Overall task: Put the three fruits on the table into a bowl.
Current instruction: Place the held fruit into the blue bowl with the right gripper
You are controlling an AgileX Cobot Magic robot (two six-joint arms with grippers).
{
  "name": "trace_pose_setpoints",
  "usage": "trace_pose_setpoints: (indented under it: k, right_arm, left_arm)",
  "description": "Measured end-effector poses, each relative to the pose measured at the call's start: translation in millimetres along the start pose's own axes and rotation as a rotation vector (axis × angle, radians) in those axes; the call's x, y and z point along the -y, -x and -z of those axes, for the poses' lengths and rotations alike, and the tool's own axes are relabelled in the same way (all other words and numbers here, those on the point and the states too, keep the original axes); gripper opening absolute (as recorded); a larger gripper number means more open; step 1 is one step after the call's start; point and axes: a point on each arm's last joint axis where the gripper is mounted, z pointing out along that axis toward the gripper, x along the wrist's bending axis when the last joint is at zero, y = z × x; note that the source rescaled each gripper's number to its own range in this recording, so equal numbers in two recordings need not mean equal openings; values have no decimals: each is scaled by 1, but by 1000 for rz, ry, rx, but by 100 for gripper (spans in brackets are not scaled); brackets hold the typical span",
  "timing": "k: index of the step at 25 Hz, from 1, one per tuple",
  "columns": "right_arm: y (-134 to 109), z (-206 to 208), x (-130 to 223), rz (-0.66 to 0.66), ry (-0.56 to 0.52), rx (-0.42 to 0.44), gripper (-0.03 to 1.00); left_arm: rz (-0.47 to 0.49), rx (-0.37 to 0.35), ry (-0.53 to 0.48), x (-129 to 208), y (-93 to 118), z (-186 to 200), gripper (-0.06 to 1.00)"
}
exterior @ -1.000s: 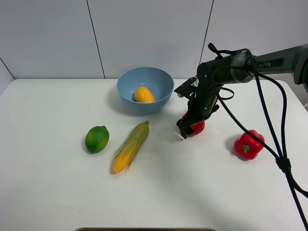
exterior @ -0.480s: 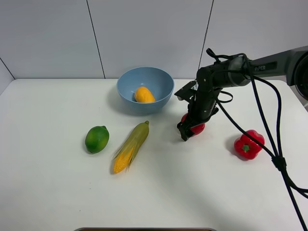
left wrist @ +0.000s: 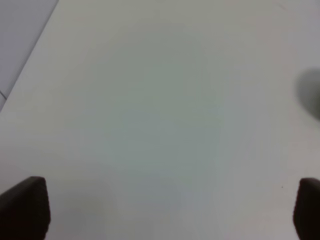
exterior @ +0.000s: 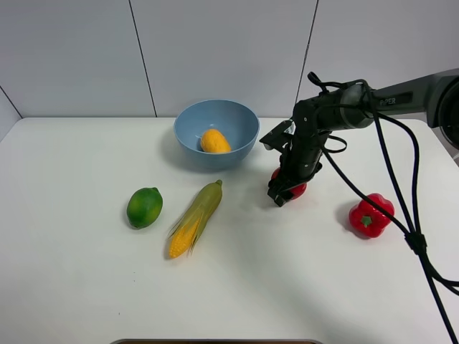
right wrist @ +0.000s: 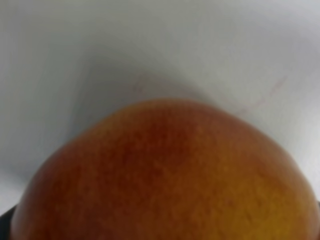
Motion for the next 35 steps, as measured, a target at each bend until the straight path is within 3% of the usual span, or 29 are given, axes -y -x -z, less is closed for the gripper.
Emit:
trace_pose_setpoints:
  k: [26, 35]
  right_arm:
    - [1, 2, 0, 9, 4, 7, 33]
    - [4, 49, -1, -15, 61, 52, 33]
  left_arm:
    - [0, 0, 0, 0, 0, 0, 100]
    - [0, 0, 0, 0, 0, 0, 100]
